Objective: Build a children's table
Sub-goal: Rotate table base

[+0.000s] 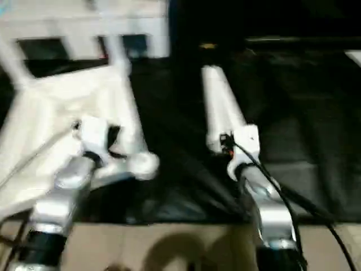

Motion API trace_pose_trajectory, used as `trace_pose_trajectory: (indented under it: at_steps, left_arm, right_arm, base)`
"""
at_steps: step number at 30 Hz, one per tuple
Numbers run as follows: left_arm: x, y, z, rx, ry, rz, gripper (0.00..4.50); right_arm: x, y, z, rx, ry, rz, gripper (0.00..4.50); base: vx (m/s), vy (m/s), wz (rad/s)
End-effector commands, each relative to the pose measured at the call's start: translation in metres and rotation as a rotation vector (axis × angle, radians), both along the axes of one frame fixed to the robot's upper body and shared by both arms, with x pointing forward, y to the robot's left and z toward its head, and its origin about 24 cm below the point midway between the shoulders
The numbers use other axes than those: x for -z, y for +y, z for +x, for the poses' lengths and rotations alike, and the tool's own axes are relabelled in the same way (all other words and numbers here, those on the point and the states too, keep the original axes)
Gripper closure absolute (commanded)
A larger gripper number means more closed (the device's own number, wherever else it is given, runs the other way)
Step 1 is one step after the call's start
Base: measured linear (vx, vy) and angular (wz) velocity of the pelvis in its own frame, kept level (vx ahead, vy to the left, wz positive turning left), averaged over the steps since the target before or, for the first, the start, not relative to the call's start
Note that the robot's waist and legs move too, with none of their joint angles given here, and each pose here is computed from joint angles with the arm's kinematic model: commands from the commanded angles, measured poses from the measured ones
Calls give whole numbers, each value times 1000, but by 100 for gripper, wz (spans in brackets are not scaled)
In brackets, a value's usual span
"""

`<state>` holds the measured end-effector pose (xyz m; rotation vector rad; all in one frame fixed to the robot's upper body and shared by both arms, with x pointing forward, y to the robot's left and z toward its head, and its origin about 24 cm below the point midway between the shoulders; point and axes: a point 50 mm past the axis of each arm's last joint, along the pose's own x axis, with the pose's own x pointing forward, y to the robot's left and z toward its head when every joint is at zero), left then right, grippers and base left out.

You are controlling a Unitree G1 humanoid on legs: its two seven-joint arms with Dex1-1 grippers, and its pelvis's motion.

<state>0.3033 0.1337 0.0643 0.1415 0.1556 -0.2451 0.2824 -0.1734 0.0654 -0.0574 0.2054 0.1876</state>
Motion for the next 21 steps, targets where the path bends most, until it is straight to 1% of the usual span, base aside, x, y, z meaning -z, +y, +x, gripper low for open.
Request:
trace_pose_trajectory:
  at_steps: [1, 2, 3, 4, 5, 6, 7, 8, 9, 11, 13, 14, 15, 17, 18, 19, 20, 21]
  left_arm:
    - [-5, 19, -2, -68, -33, 6, 409]
    - [-6, 21, -3, -78, -36, -16, 392]
    - [-6, 23, -4, -90, -30, -28, 392]
    - [-5, 25, -6, -98, -22, -58, 382]
    - [-6, 28, -7, -110, -30, -72, 375]
    - [-6, 31, -8, -128, -40, -77, 372]
    - [-7, 34, -9, -145, -37, -80, 372]
    - [-8, 37, -10, -156, -45, -66, 351]
    - [-9, 38, -11, -159, -46, -63, 351]
    - [-11, 38, -12, -146, -51, -60, 337]
    - [-12, 38, -14, -140, -63, -57, 324]
    - [-14, 37, -16, -133, -76, -76, 305]
    - [-15, 37, -19, -139, -85, -83, 300]
    - [-15, 37, -20, -142, -88, -85, 296]
    - [-13, 36, -25, -140, -78, -84, 271]
    - [-11, 35, -27, -140, -74, -81, 271]
    - [-12, 35, -30, -142, -85, -78, 257]
    - [-12, 35, -33, -145, -83, -83, 257]
  right_arm:
    - [-13, 16, 4, -73, -53, 38, 450]
    - [-15, 18, 5, -90, -59, 53, 450]
    - [-17, 20, 5, -110, -70, 61, 450]
    - [-19, 22, 4, -130, -79, 66, 450]
    - [-20, 24, 4, -150, -89, 71, 421]
    - [-21, 25, 4, -160, -94, 69, 413]
    - [-21, 27, 3, -181, -98, 86, 413]
    - [-22, 30, 3, -202, -101, 94, 408]
    - [-22, 31, 2, -210, -102, 96, 408]
    - [-22, 34, 2, -232, -100, 108, 375]
    - [-21, 36, 1, -237, -97, 109, 367]
    - [-20, 39, 0, -247, -93, 111, 344]
    - [-19, 40, 0, -250, -91, 111, 332]
    - [-19, 41, -1, -252, -90, 112, 326]
    - [-17, 42, -2, -265, -79, 121, 313]
    - [-16, 43, -3, -269, -74, 124, 313]
    - [-16, 44, -4, -280, -70, 127, 289]
    - [-17, 45, -5, -287, -71, 125, 289]
  base:
    - [-63, -178, -12]
    - [-53, 21, -27]
    - [-53, 21, -27]
    - [-31, 53, -13]
    - [-61, -80, -8]
    - [-61, -80, -8]
    - [-135, -74, -33]
    - [-151, -40, -46]
    - [-151, -40, -46]
    - [-112, -1, -19]
    - [-124, 13, -1]
    - [-88, 9, 3]
    - [-88, 9, 3]
    - [-41, -65, -1]
    - [-36, -73, -7]
    - [0, 0, 0]
    - [0, 0, 0]
    - [0, 0, 0]
